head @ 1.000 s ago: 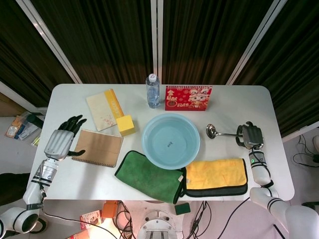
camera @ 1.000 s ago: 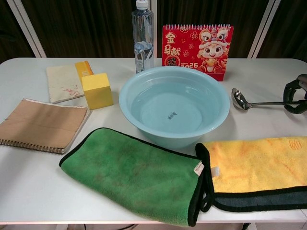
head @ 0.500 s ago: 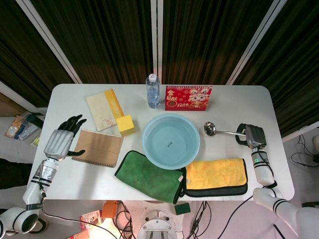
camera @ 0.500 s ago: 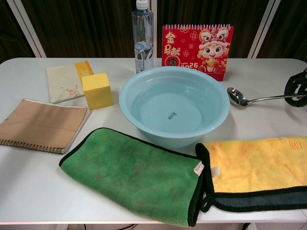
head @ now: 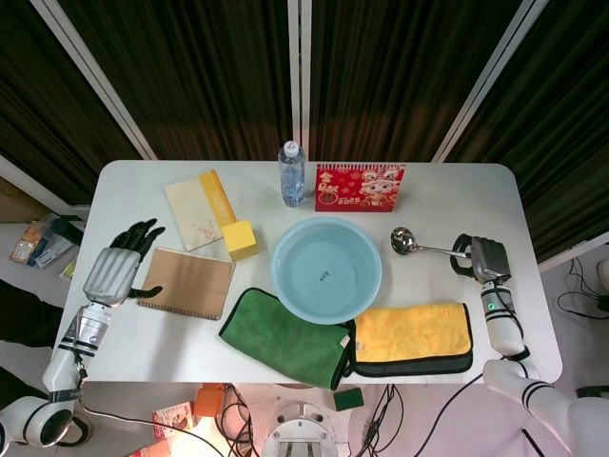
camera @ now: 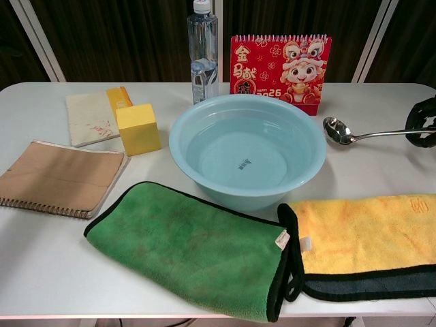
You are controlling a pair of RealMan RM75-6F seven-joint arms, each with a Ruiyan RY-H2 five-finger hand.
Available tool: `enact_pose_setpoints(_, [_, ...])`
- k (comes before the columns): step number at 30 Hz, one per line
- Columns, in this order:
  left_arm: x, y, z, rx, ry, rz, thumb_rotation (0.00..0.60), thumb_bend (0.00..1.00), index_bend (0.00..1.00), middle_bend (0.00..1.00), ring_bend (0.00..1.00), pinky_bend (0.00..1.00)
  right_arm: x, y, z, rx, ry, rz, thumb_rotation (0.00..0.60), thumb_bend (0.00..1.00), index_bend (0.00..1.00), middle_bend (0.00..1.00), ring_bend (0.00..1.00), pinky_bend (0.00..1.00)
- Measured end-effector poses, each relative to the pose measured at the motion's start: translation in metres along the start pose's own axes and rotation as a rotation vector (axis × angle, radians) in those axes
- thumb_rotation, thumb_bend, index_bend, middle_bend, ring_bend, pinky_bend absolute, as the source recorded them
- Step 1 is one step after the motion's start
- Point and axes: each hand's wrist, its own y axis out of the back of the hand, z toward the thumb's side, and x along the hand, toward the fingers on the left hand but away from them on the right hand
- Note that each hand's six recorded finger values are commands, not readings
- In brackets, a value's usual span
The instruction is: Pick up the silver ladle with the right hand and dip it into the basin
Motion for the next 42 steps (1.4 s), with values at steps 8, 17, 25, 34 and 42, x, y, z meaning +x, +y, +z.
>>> enact_pose_setpoints(8, [-0.001, 0.003, 0.001, -0.002, -0.001, 0.007, 0.600, 0.04, 0.11, 0.01, 0.02, 0.18, 0.003, 0.013, 0.005, -0.053, 0.029, -0.051, 0.600, 0.54, 0.81, 0.61, 0.79, 0.92])
enact_pose_setpoints(17, [-0.004, 0.006, -0.001, -0.005, 0.000, 0.017, 0.600, 0.04, 0.11, 0.01, 0.02, 0.18, 0.014, 0.041, 0.028, -0.112, 0.126, -0.129, 0.600, 0.54, 0.82, 0.62, 0.81, 0.92])
enact_pose_setpoints(25, [-0.006, 0.007, -0.003, -0.015, 0.002, 0.021, 0.600, 0.04, 0.11, 0.01, 0.02, 0.18, 0.034, 0.071, 0.065, -0.101, 0.244, -0.174, 0.600, 0.54, 0.86, 0.62, 0.81, 0.92])
enact_pose_setpoints(34, [-0.007, 0.006, -0.006, -0.029, 0.003, 0.024, 0.600, 0.04, 0.11, 0.01, 0.03, 0.18, 0.043, 0.066, 0.115, 0.093, 0.360, -0.120, 0.600, 0.54, 0.87, 0.62, 0.81, 0.92])
enact_pose_setpoints(42, [-0.006, 0.008, -0.010, -0.038, 0.006, 0.030, 0.600, 0.04, 0.11, 0.01, 0.02, 0.18, 0.041, 0.043, 0.154, 0.244, 0.463, -0.083, 0.600, 0.54, 0.87, 0.62, 0.81, 0.92])
